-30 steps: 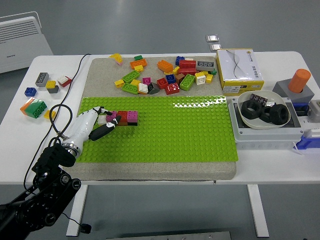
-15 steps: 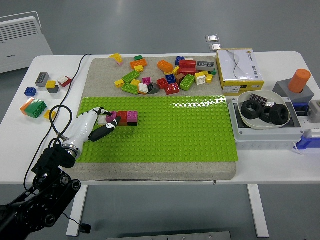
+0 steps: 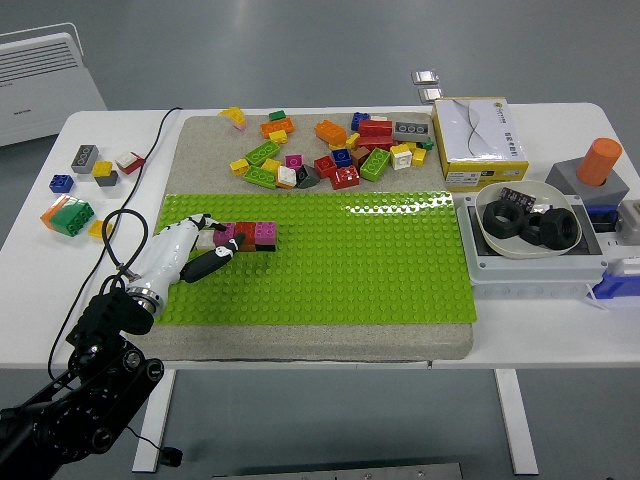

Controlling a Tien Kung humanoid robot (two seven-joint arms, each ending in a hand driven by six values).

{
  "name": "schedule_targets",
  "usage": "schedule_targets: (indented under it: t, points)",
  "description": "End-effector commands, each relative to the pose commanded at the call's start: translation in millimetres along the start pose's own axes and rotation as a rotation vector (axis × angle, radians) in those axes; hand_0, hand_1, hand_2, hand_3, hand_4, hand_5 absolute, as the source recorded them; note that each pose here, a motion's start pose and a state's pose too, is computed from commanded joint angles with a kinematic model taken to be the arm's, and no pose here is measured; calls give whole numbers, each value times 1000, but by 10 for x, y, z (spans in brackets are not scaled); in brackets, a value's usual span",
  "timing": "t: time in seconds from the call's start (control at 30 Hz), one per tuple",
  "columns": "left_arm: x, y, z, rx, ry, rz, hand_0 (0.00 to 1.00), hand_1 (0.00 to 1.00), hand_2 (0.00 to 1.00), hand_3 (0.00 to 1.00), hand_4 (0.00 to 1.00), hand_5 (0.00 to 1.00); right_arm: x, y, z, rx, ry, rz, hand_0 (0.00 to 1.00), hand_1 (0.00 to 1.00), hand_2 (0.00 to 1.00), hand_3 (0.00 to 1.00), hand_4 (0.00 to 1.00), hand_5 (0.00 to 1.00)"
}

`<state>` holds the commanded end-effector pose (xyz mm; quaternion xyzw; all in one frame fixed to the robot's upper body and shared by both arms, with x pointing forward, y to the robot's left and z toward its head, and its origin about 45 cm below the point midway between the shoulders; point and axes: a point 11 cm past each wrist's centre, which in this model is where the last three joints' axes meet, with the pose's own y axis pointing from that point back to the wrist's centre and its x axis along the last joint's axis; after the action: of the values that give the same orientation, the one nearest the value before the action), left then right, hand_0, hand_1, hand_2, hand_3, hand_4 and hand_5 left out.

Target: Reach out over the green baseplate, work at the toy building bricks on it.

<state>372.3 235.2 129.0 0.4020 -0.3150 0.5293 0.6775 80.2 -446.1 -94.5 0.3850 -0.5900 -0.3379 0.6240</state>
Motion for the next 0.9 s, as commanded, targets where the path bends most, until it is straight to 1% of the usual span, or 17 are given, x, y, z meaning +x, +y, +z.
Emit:
schedule_targets:
  t: [0.13,0.17,0.37,0.4,0.47,0.57,0.6,0.77,0.8,0.9]
  points:
    - [24,4,15,-11,0,17,932,928,933,706,792,982,6,0,-5,1,0,1,520,499,737,815,898,998]
    - [34,6,21,-14,-1,23,923,922,926,700,795,901,7,0,-6,1,0,1,520,498,736,814,898,998]
    - [97,26,76,-36,-4,59,923,922,926,700,795,901,18,-2,-2,1,1,2,520,499,736,814,897,998]
    - [109,35,90,-39,2,66,918,915,920,694,803,814,21,-2,-1,1,2,3,520,499,736,814,897,998]
    - [128,55,116,-43,19,76,918,915,920,694,803,814,26,-4,2,1,4,4,520,499,736,814,897,998]
    - [185,129,150,-49,88,108,918,915,920,694,803,814,33,-6,11,0,8,4,520,499,736,814,897,998]
    - [210,157,156,-52,115,120,907,905,912,679,802,690,33,-7,14,0,9,3,520,499,737,814,897,998]
    - [337,311,90,-67,235,180,907,905,912,679,802,690,5,-10,40,2,4,-9,520,499,737,814,897,998]
    - [345,339,57,-66,249,188,888,864,865,683,797,613,-8,-10,47,1,2,-13,520,531,738,816,895,998]
    - [336,412,-34,-61,274,199,888,864,865,683,797,613,-60,-8,71,-2,-4,-25,520,531,738,816,895,998]
